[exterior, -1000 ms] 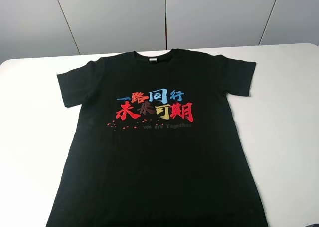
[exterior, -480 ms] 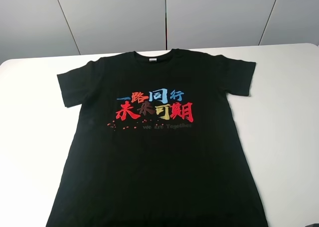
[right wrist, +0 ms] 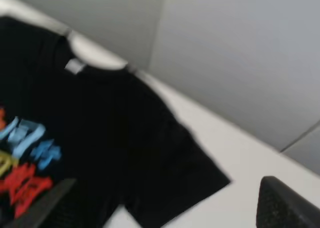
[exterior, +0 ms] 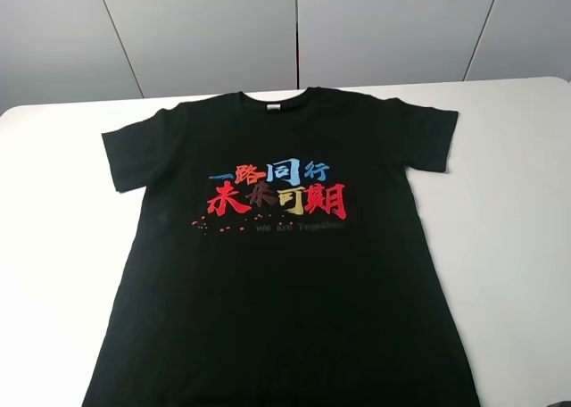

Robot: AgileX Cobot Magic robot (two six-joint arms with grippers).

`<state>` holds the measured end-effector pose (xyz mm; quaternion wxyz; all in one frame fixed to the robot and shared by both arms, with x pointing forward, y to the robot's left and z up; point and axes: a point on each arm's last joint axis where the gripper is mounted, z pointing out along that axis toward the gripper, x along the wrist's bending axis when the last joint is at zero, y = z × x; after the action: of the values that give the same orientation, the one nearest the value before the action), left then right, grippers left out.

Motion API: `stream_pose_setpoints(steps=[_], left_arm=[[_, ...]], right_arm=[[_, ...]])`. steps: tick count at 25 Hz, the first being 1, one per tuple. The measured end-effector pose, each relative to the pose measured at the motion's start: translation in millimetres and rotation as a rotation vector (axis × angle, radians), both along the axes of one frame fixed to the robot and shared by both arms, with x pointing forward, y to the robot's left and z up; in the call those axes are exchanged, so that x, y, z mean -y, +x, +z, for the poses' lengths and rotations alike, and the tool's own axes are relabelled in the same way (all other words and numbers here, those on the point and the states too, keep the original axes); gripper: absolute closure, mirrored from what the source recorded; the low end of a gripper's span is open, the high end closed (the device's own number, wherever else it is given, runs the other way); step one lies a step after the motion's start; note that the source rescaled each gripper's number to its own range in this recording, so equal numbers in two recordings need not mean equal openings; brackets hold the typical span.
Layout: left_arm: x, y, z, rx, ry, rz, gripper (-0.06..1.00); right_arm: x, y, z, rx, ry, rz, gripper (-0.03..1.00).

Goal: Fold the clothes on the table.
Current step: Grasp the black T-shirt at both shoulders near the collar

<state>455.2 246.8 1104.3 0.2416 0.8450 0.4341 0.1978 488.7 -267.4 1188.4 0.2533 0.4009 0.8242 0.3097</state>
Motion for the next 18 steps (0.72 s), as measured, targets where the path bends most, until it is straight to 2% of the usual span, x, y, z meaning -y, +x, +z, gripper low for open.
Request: stream_pose_setpoints(steps=[2, 4, 6, 8, 12, 15, 18], left_arm=[[22.1, 33.7, -9.7, -0.087, 0.036, -0.121, 0.31], [45.2, 60.3, -27.4, -0.185, 0.105, -0.29, 0.31], [68.5, 80.1, -42.9, -0.242, 0.15, -0.424, 0.31], [86.8, 95.8, -61.3, -0.279, 0.193, -0.506, 0.31], [102.1, 112.0, -101.3, -0.38, 0.342, -0.599, 0.31], [104.2, 116.9, -125.2, -0.448, 0.388, -0.621, 0.31], [103.7, 120.7, -141.0, -0.483, 0.426, -0.632, 0.31]], right_arm=[[-5.0, 29.4, -17.5, -0.103, -0.035, 0.073, 0.07], [-9.9, 55.8, -46.0, -0.224, -0.045, 0.134, 0.07], [-14.1, 75.6, -75.3, -0.316, -0.063, 0.183, 0.07], [-18.0, 91.1, -104.1, -0.4, -0.078, 0.227, 0.07], [-36.4, 110.5, -157.8, -0.537, -0.162, 0.334, 0.07], [-57.1, 118.8, -194.4, -0.589, -0.282, 0.412, 0.06], [-75.8, 123.2, -226.9, -0.613, -0.427, 0.496, 0.01]])
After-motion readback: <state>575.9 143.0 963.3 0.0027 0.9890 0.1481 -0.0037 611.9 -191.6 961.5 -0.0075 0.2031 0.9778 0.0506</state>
